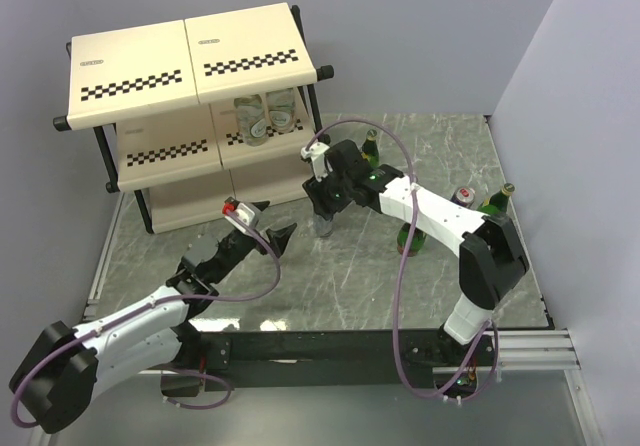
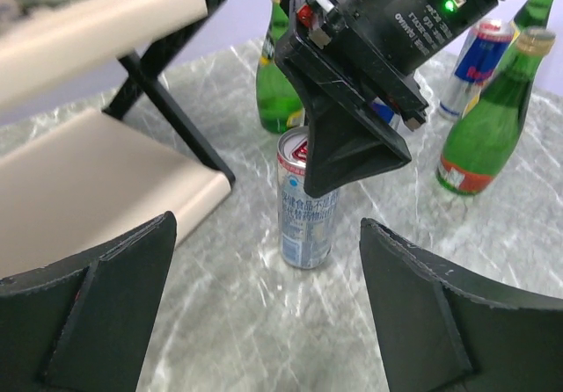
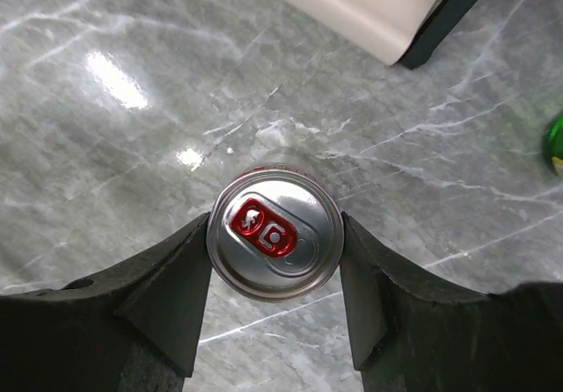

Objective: Place and organize the beverage onto the shelf
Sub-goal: Pick up the drink from the center of the board.

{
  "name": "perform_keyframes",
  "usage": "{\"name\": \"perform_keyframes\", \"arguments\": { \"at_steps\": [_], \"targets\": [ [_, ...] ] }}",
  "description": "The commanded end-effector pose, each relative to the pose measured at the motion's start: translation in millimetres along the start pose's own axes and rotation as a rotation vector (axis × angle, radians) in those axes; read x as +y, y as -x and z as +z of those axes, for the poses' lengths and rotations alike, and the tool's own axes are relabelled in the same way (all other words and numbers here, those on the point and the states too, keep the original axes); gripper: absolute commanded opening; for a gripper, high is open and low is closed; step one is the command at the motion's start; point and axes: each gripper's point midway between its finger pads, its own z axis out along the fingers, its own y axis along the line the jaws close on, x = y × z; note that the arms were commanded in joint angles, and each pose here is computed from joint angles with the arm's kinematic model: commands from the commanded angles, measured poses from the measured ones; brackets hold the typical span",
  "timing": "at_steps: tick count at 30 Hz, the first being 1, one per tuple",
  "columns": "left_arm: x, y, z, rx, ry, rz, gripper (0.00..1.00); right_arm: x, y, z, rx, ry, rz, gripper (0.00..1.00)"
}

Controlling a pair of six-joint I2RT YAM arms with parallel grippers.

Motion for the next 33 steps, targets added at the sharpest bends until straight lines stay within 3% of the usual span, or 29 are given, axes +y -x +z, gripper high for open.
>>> {"name": "perform_keyframes", "arguments": {
  "at_steps": [1, 6, 13, 20, 33],
  "targets": [
    [-0.3, -3.5, -4.9, 0.004, 0.012, -0.039, 0.91, 1.6, 31.8, -0.7, -0.1, -0.003, -0.036, 0.04],
    [-5.1, -6.4, -5.1, 0.007, -0.014, -0.046, 0.91, 5.2, 32.2, -0.8, -0.103, 0.013, -0.045, 0.03],
    [-20.3, -26.1, 10.8, 0.051, -0.114, -0.02, 0.91, 38.2, 62.3, -46.8, -0.207, 0.173, -0.113, 0.0],
    [-25.2, -27.6, 31.9, 0.076, -0.158, 0.013, 0.91, 60.0, 67.1, -74.2, -0.208, 0.245, -0.185, 0.0],
    [-15.8, -26.9, 43.5, -0.001, -0.104, 0.007, 0.87, 66.1, 80.4, -75.1, -0.221, 0.266, -0.095, 0.0]
  ]
}}
